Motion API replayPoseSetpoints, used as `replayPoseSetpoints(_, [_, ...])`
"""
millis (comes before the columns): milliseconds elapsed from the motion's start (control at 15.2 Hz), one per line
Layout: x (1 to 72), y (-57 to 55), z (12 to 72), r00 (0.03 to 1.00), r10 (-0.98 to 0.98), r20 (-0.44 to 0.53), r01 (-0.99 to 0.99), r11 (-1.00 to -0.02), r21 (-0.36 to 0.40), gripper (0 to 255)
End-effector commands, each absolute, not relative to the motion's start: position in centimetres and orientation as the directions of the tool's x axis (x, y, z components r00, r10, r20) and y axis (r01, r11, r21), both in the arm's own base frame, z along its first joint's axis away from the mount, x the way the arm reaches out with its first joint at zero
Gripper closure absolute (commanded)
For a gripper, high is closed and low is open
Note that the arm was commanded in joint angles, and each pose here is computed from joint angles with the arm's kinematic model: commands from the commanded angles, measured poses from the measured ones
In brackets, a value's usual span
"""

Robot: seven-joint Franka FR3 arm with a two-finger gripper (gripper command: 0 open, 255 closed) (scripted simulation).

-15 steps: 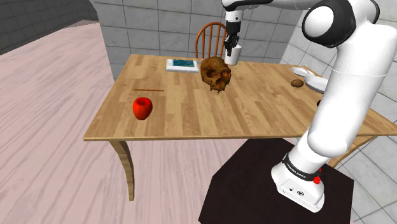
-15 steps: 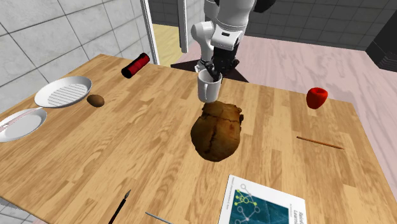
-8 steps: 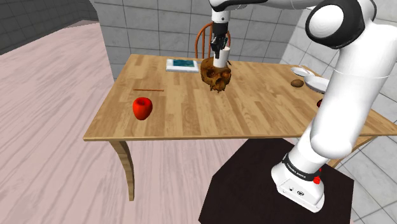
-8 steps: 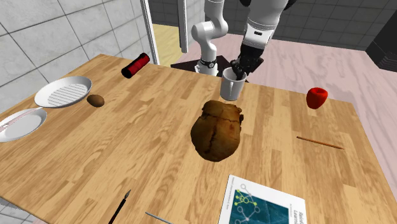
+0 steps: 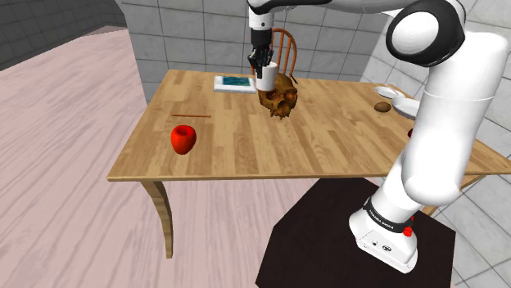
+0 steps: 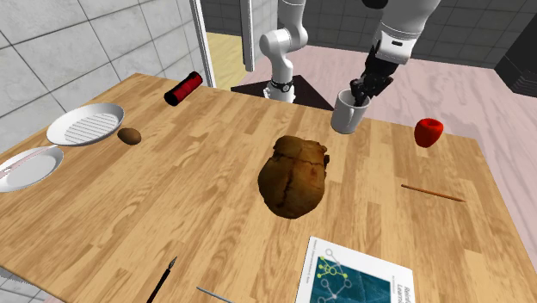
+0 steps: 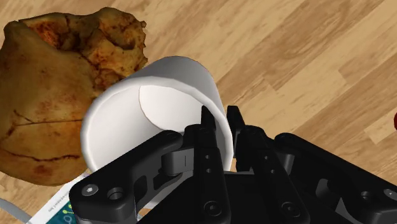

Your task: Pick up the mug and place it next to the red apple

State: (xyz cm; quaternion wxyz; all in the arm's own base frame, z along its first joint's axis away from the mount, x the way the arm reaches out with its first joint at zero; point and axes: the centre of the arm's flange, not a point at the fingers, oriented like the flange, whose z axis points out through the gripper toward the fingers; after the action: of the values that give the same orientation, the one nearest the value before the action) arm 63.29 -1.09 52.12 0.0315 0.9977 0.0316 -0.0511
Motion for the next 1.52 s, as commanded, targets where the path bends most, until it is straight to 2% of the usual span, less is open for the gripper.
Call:
replayPoseSetpoints(0, [63.8, 1.4, 52.2, 0.993, 0.058, -0.104, 0.065, -0.996, 0.060, 255])
replayPoseSetpoints(924, [67.7, 19.6, 52.3, 0.993, 0.058, -0.104, 0.065, -0.996, 0.060, 255])
replayPoseSetpoints(1452, [67.7, 19.6, 48.0, 0.993, 0.058, -0.104, 0.065, -0.996, 0.060, 255])
